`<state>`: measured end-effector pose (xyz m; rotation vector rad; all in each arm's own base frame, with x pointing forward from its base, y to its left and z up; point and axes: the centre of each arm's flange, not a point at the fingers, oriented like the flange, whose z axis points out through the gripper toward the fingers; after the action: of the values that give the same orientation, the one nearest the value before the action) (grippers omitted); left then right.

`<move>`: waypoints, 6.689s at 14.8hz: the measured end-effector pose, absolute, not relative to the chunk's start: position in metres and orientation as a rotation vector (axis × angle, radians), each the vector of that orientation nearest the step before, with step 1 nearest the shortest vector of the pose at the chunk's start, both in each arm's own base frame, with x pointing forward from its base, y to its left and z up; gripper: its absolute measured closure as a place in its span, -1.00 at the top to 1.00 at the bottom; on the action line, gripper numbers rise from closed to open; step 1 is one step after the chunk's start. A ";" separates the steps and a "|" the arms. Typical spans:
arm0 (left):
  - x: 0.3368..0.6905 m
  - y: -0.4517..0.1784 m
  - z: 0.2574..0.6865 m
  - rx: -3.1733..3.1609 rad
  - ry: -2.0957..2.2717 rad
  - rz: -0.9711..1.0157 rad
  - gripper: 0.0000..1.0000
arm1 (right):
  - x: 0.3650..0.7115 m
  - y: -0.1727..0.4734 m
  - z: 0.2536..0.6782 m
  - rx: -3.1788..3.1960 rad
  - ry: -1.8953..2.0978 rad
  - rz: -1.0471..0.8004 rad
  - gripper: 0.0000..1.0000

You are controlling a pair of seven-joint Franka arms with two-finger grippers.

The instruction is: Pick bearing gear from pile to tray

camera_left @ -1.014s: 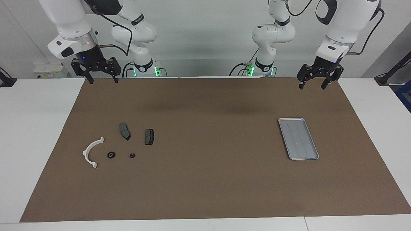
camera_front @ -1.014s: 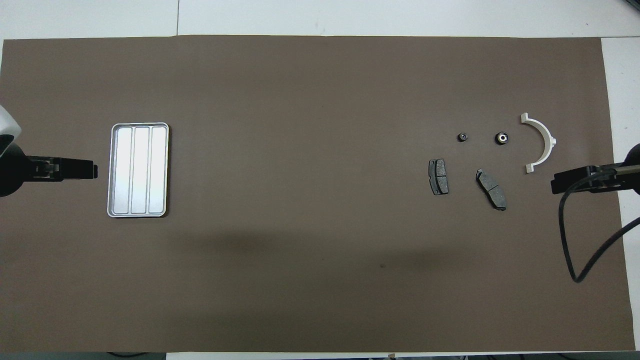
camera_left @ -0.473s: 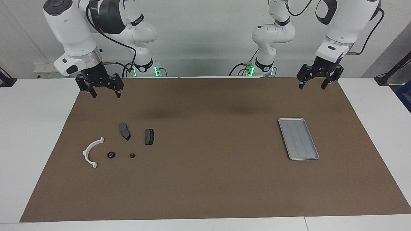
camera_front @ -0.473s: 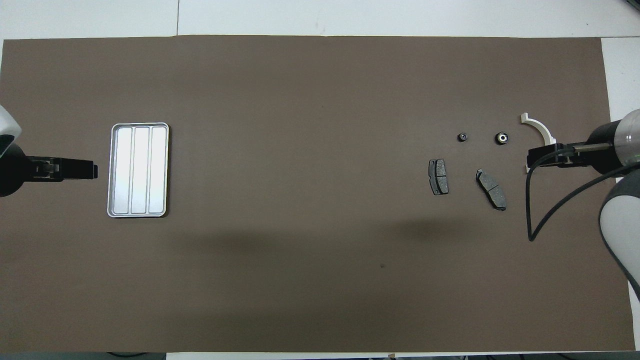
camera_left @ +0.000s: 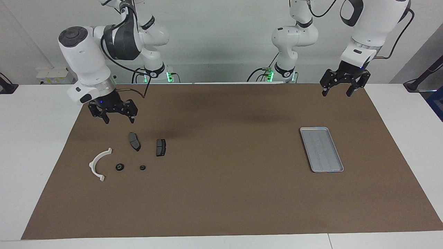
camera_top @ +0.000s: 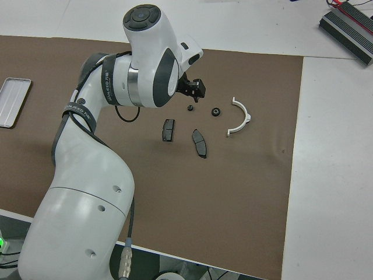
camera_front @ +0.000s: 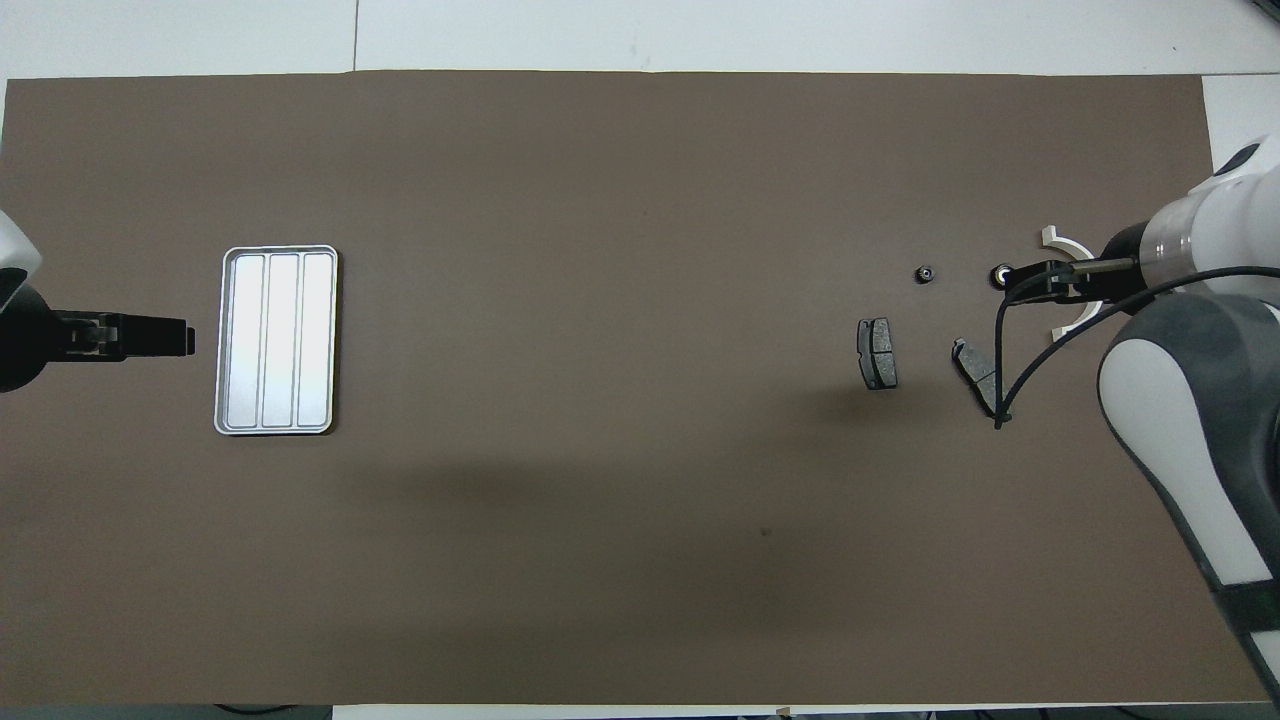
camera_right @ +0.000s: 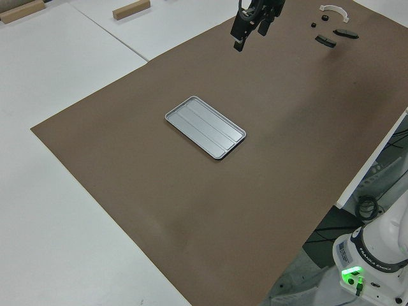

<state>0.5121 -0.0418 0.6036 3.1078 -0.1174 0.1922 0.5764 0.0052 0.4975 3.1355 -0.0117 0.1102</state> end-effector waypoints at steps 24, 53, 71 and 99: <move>0.510 -0.042 0.600 3.110 -0.113 0.163 1.00 | 0.638 0.022 0.314 3.092 -0.426 0.107 1.00; 0.502 -0.049 0.600 3.117 -0.099 0.090 1.00 | 0.667 0.038 0.295 3.050 -0.449 0.196 0.99; 0.502 -0.049 0.600 3.117 -0.099 0.093 1.00 | 0.667 0.040 0.291 3.050 -0.444 0.186 1.00; 0.501 -0.056 0.600 3.118 -0.120 0.093 1.00 | 0.657 0.038 0.282 3.005 -0.570 0.024 0.60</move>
<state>0.5009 -0.0565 0.6001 3.1185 -0.1199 0.0927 0.6571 0.0383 0.2824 3.0048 -0.5700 0.0241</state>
